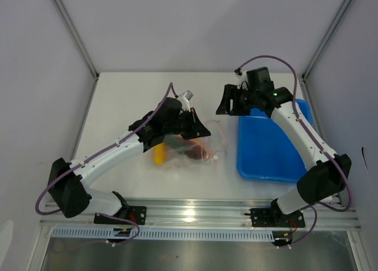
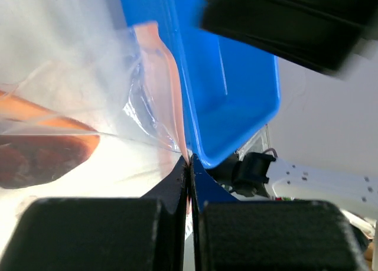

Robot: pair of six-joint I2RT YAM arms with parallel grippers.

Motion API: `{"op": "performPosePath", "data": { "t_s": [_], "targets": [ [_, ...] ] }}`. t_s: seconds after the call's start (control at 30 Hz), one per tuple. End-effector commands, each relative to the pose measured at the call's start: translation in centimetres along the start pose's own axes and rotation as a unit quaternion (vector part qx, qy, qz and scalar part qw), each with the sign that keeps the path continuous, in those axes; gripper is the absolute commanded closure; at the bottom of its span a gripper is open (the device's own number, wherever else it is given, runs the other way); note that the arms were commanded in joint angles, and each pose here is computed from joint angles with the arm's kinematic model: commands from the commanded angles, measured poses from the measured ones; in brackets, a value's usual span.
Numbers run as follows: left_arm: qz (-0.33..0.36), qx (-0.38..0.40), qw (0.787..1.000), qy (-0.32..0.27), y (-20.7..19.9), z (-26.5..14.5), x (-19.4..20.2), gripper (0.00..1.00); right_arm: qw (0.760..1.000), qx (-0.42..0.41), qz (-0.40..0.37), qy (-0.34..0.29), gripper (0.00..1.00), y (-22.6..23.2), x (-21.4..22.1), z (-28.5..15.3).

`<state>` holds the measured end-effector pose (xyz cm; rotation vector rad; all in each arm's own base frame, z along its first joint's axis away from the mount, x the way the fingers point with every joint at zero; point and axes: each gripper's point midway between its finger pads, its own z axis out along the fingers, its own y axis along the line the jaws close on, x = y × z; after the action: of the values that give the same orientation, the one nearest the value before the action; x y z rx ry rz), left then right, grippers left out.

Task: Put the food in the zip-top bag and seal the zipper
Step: Adjust the zipper food storage bag at the center of the board.

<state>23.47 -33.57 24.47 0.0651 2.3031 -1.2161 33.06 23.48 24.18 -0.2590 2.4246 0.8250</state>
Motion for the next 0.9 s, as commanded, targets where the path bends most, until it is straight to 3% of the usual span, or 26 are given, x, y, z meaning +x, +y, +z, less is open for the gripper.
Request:
{"op": "performPosePath", "data": {
  "t_s": [0.0,0.3,0.57,0.87],
  "targets": [
    [-0.014,0.032,0.999,-0.036,-3.0,1.4,-3.2,0.99,0.998,0.052,-0.011,-0.036,0.31,-0.5,0.0,-5.0],
    [-0.019,0.048,0.998,-0.021,-3.8,3.7,-4.4,0.99,0.998,-0.043,0.032,0.016,0.37,2.6,10.6,-7.7],
    [-0.016,0.057,0.998,-0.014,-3.9,3.7,-4.4,0.99,0.998,-0.044,0.043,0.019,0.45,2.7,13.5,-7.2],
    [-0.005,0.066,0.998,-0.011,-4.2,2.6,-4.0,0.99,0.997,-0.061,0.041,0.011,0.5,2.2,12.8,-4.2]
  ]
}}
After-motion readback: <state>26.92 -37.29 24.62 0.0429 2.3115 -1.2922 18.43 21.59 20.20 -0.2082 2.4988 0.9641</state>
